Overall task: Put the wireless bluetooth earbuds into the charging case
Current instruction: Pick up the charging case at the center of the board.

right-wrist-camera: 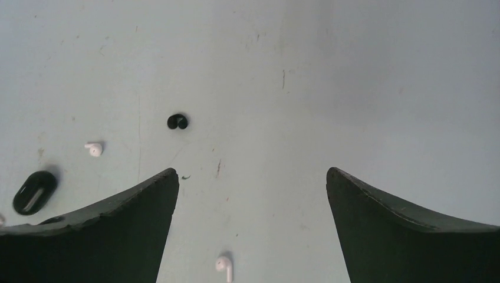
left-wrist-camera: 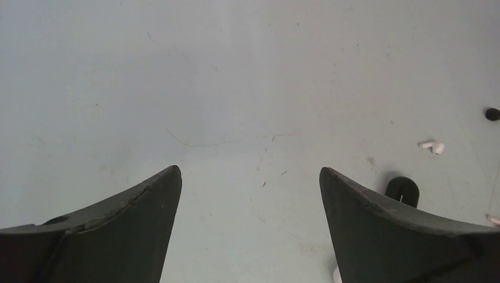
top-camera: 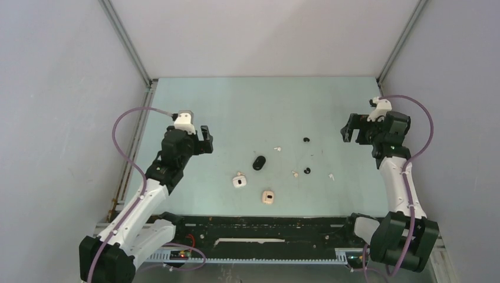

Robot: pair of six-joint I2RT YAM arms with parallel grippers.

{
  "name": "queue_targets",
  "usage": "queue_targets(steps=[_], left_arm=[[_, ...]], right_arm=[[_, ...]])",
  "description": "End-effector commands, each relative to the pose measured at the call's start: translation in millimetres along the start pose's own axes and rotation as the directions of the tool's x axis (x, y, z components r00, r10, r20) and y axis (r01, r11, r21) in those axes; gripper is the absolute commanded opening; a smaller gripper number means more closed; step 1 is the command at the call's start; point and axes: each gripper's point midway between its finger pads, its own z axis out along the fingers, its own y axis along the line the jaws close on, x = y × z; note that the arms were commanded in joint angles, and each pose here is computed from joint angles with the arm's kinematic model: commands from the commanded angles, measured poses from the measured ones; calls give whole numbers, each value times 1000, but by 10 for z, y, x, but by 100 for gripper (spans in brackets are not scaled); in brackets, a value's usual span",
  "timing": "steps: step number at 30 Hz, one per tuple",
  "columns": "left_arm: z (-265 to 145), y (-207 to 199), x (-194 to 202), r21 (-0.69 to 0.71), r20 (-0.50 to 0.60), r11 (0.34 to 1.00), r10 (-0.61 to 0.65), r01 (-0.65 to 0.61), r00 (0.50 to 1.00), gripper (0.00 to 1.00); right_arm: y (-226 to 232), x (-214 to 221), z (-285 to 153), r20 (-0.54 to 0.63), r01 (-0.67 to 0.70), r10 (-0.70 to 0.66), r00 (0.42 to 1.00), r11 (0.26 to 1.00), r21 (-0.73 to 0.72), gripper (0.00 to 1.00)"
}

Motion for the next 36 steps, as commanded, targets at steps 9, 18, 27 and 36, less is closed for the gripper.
queue_targets(steps=[9, 18, 27, 36], left_arm=[[-158, -282, 51, 116, -78, 993, -12, 21, 997, 98], [-150, -389, 233, 173, -183, 985, 30, 3, 983, 87], [-326, -722, 125, 264, -143, 965, 32, 7, 989, 72], [-347, -2015, 748, 421, -326, 905, 223, -70, 919, 72]], right_arm=[[985, -50, -445, 52, 246, -246, 968, 883, -401, 100], [2247, 353, -495, 167, 479, -531, 831, 530, -700, 87], [2710, 826, -263, 136, 457, -616, 776, 401, -794, 81], [2318, 584, -68, -16, 307, -488, 873, 574, -759, 70]])
